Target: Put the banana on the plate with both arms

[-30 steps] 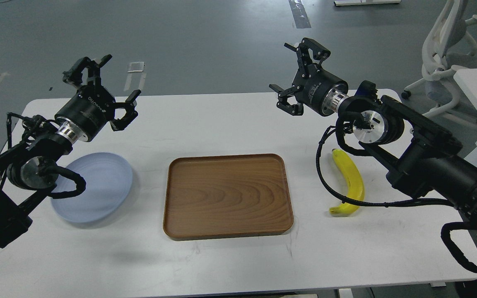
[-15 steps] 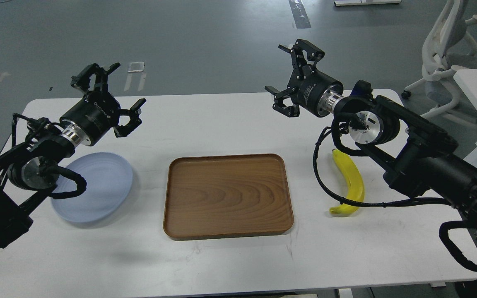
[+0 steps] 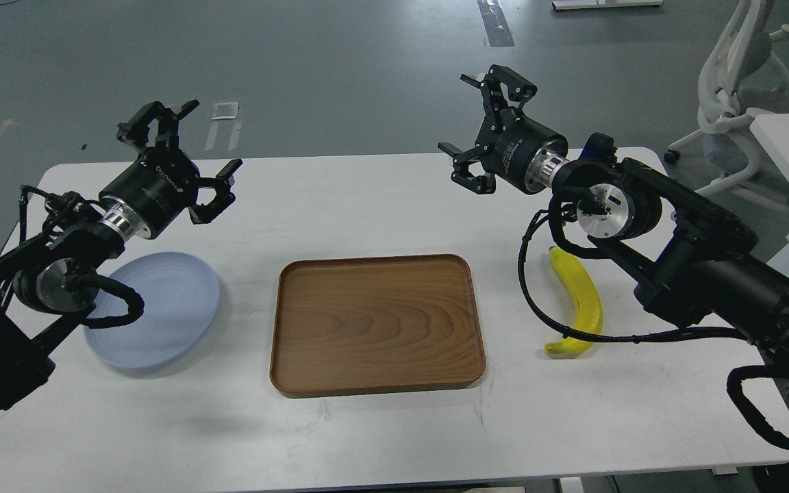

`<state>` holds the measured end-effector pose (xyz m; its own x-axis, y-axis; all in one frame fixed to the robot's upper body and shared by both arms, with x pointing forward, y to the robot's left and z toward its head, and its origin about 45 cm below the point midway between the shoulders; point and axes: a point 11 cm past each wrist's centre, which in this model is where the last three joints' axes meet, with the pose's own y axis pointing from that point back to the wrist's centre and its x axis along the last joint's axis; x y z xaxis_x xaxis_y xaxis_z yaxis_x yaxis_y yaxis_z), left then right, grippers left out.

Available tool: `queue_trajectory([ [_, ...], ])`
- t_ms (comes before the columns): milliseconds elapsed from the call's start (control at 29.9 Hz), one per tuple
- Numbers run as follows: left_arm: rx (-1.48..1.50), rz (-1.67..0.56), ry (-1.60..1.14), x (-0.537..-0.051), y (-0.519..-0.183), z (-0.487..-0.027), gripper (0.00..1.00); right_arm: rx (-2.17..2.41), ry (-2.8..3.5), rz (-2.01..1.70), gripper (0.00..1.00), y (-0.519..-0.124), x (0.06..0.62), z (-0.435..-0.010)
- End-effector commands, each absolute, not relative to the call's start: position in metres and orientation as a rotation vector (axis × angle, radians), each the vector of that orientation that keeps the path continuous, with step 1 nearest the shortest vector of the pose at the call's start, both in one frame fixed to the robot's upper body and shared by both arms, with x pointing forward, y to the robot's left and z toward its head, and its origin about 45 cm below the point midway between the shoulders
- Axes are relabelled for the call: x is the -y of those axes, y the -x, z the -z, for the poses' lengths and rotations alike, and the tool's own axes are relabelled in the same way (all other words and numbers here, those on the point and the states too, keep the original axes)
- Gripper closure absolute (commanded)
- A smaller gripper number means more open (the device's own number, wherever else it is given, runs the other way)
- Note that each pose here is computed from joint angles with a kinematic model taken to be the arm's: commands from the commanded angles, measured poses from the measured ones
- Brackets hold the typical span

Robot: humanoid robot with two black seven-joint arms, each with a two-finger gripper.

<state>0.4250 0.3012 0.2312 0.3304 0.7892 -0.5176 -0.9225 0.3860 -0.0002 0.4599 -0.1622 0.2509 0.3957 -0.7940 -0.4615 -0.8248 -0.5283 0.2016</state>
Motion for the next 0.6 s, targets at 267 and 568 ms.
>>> queue_trajectory([
  [267, -0.486, -1.139, 0.309, -0.2959, -0.4246, -0.2265, 0.02, -1.49, 2.587, -0.807, 0.0, -0.4581, 0.1587, -0.2473],
  [568, -0.484, -1.147, 0.31, -0.2974, -0.4258, -0.227, 0.02, -1.513, 2.58, -0.793, 0.0, -0.4635, 0.1613, -0.2492],
])
